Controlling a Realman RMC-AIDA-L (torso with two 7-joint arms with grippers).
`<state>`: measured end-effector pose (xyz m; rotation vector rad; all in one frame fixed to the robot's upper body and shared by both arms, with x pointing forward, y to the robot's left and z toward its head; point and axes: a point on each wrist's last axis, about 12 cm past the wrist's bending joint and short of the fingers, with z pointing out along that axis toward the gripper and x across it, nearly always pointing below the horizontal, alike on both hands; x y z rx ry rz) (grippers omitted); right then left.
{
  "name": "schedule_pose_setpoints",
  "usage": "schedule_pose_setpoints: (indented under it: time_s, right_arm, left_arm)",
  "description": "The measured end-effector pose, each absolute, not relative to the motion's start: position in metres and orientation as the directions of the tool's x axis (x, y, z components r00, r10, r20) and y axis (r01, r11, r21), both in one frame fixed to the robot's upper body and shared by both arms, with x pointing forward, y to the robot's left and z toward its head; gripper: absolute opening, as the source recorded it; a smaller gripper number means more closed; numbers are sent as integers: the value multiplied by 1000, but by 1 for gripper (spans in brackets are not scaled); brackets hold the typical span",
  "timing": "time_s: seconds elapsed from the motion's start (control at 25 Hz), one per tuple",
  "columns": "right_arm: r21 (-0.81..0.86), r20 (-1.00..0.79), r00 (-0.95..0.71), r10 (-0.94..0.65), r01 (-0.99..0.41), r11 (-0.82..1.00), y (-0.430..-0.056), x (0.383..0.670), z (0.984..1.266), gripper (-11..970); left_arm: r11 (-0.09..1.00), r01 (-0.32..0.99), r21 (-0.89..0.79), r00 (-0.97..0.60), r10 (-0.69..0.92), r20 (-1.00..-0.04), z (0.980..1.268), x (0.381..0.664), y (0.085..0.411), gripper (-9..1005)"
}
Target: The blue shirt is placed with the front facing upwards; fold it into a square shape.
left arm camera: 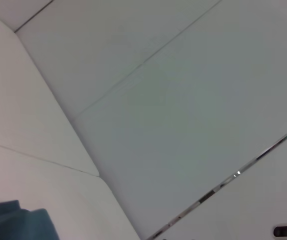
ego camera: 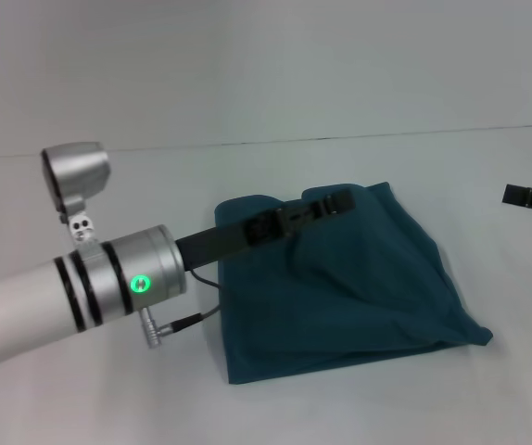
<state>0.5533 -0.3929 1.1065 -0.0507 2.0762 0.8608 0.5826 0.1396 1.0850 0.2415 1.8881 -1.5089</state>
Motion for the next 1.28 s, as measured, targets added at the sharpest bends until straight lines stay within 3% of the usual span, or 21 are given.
schedule_pose_setpoints:
  time_s: [0.24,0.48,0.76,1.28]
  right_arm:
    - [584,-666,-709,230,-303,753,-382,563,1107,931]
    - [584,-616,-766,184,-286,760,-359,584,1109,931]
    - [586,-609,-772,183,-282,760,-330,607,1105,930]
    - [567,-613,-762,208,-241,787,-292,627,1090,888]
  left_arm:
    - [351,602,-718,-684,-237,-690,1090,579,165,811]
    - [423,642,-640,-639,-165,-751,1090,574,187,921]
    - [499,641,-583,-622,-107,-775,1088,573,214,921]
    - [539,648,-539,-619,-40,-784,1091,567,245,920]
